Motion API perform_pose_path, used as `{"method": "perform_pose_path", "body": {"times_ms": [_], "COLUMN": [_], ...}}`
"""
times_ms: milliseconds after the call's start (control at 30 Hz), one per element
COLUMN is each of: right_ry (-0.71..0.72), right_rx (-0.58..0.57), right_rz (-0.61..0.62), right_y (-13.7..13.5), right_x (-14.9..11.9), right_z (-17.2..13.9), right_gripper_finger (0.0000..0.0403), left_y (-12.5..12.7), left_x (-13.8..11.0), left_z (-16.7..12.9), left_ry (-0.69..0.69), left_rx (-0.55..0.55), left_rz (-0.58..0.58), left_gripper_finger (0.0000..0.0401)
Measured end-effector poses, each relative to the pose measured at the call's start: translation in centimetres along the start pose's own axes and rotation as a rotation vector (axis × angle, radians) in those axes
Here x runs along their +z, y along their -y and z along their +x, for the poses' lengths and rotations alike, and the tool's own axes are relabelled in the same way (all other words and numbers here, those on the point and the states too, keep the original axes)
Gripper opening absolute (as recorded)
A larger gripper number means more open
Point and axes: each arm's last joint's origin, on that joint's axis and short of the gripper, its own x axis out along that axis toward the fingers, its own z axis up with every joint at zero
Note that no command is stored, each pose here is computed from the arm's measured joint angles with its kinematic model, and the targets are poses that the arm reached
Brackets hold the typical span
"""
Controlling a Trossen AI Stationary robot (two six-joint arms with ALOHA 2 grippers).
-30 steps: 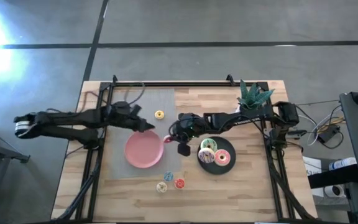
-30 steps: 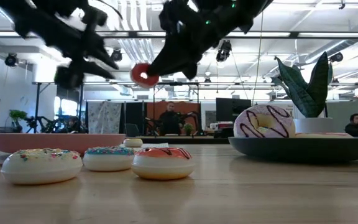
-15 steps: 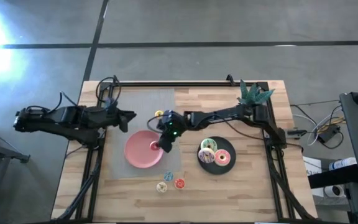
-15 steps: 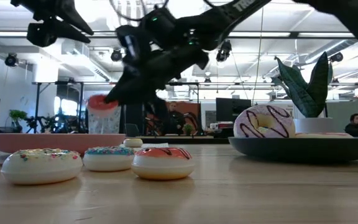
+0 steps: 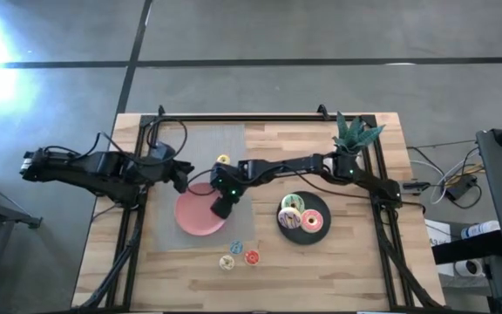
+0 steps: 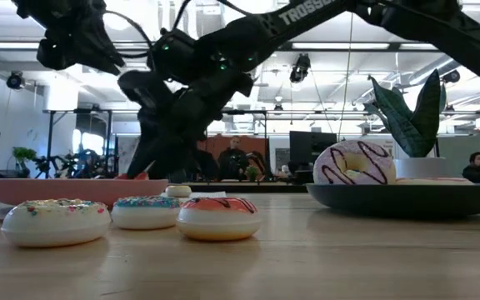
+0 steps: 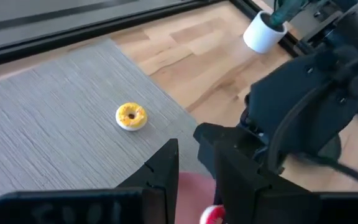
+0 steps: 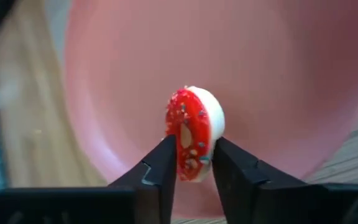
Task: Pick & Place donuts
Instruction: Put the small red donut on the pink plate, then put the small yellow donut on the pink plate
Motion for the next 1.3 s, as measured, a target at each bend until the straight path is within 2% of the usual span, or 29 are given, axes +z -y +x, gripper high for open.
{"method": "perform_pose_path", "body": {"times_ms": [267, 533, 733, 833, 900, 1067, 1167, 1300], "right_ry": [0.051, 0.01, 0.065, 0.11, 0.153, 0.265, 0.273, 0.301], "right_rx": [-0.209, -0.304, -0.446, -0.454, -0.469, -0.623, -0.686, -0.699], "right_rz": [-0.173, -0.291, -0.409, -0.438, -0.446, -0.412, -0.356, -0.218], "right_y": [-1.6, -1.7, -2.8, -3.3, -3.8, -4.2, -3.6, -2.8], "right_x": [0.0, -0.4, 0.0, 0.4, 0.7, 0.3, -1.3, -4.7], "right_z": [-1.2, -2.0, -5.7, -7.9, -9.5, -14.5, -16.5, -19.2], "right_gripper_finger": [0.0147, 0.0183, 0.0185, 0.0181, 0.0179, 0.0178, 0.0177, 0.0176], "left_y": [-0.3, -0.8, -1.5, -1.5, -1.2, -0.3, -0.2, -0.5], "left_x": [0.0, -0.1, -1.0, -1.9, -2.3, -3.2, -3.2, -2.9], "left_z": [-0.4, -0.8, -0.5, 0.5, 1.3, 3.9, 5.6, 7.8], "left_ry": [0.002, -0.009, -0.076, -0.112, -0.108, -0.046, -0.051, -0.143], "left_rx": [-0.003, 0.015, 0.078, 0.069, 0.046, -0.015, 0.019, 0.035], "left_rz": [0.016, 0.029, 0.081, 0.09, 0.1, 0.175, 0.209, 0.267], "left_gripper_finger": [0.0076, 0.0076, 0.0076, 0.0076, 0.0076, 0.0076, 0.0076, 0.0076]}}
